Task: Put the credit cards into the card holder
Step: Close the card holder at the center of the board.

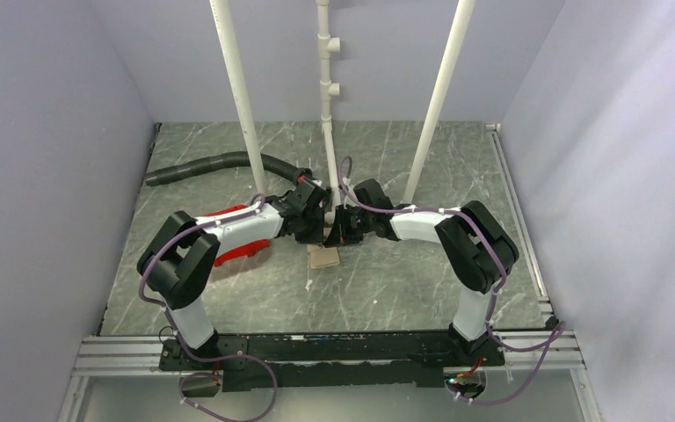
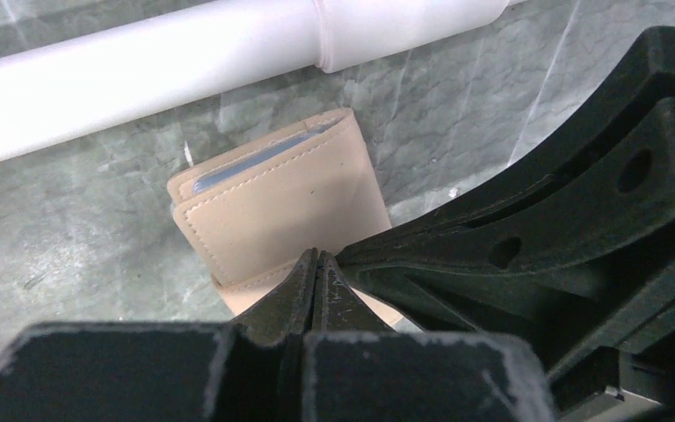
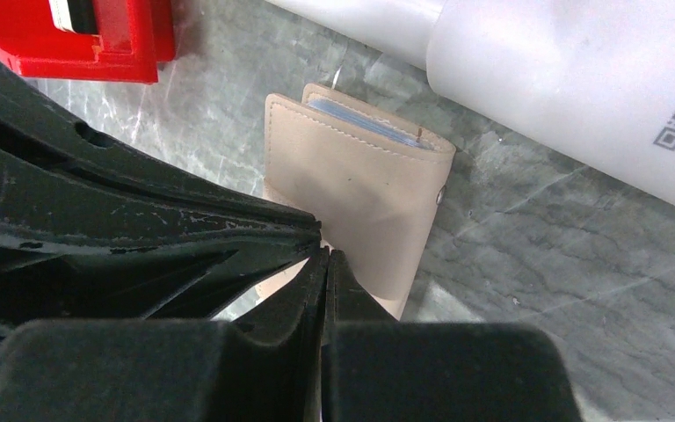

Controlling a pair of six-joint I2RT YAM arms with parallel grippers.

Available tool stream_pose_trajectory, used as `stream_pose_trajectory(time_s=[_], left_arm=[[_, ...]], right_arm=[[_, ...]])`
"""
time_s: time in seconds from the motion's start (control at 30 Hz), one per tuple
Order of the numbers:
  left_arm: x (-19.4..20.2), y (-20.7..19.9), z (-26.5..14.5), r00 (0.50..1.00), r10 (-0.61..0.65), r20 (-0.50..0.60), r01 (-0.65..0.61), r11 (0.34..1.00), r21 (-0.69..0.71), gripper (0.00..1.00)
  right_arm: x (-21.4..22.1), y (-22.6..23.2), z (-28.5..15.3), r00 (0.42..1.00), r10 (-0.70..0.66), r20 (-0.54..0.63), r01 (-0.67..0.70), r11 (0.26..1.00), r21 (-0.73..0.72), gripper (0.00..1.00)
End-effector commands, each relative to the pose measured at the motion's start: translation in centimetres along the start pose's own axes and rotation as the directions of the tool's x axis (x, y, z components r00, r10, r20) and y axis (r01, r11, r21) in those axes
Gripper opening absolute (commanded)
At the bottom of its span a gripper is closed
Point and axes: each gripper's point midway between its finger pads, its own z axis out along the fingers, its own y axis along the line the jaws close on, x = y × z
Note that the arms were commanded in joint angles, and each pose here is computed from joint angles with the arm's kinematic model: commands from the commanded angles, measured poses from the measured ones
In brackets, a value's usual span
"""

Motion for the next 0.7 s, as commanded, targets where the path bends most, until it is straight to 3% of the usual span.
stream_pose_trajectory(time_s=[0.0,0.3,0.67], left_arm=[[3.6,-1.7,1.1,0.994,-0.042,-0.103,0.053,0.993,0.103,0.0],[4.2,0.3,0.4,0.997,-0.051,-0.066,0.054,0.998,0.037,0.0],[7.2,3.3,1.7,0.993,-0.109,0.051,0.104,0.99,0.094,0.0]], right_arm=[[2.6,-1.9,0.8,0.998,0.024,-0.055,-0.02,0.997,0.071,0.01],[2.9,-2.0,0.8,0.998,0.029,-0.061,-0.025,0.997,0.066,0.01],[3.4,-2.6,0.8,0.997,0.041,-0.066,-0.036,0.996,0.087,0.01]])
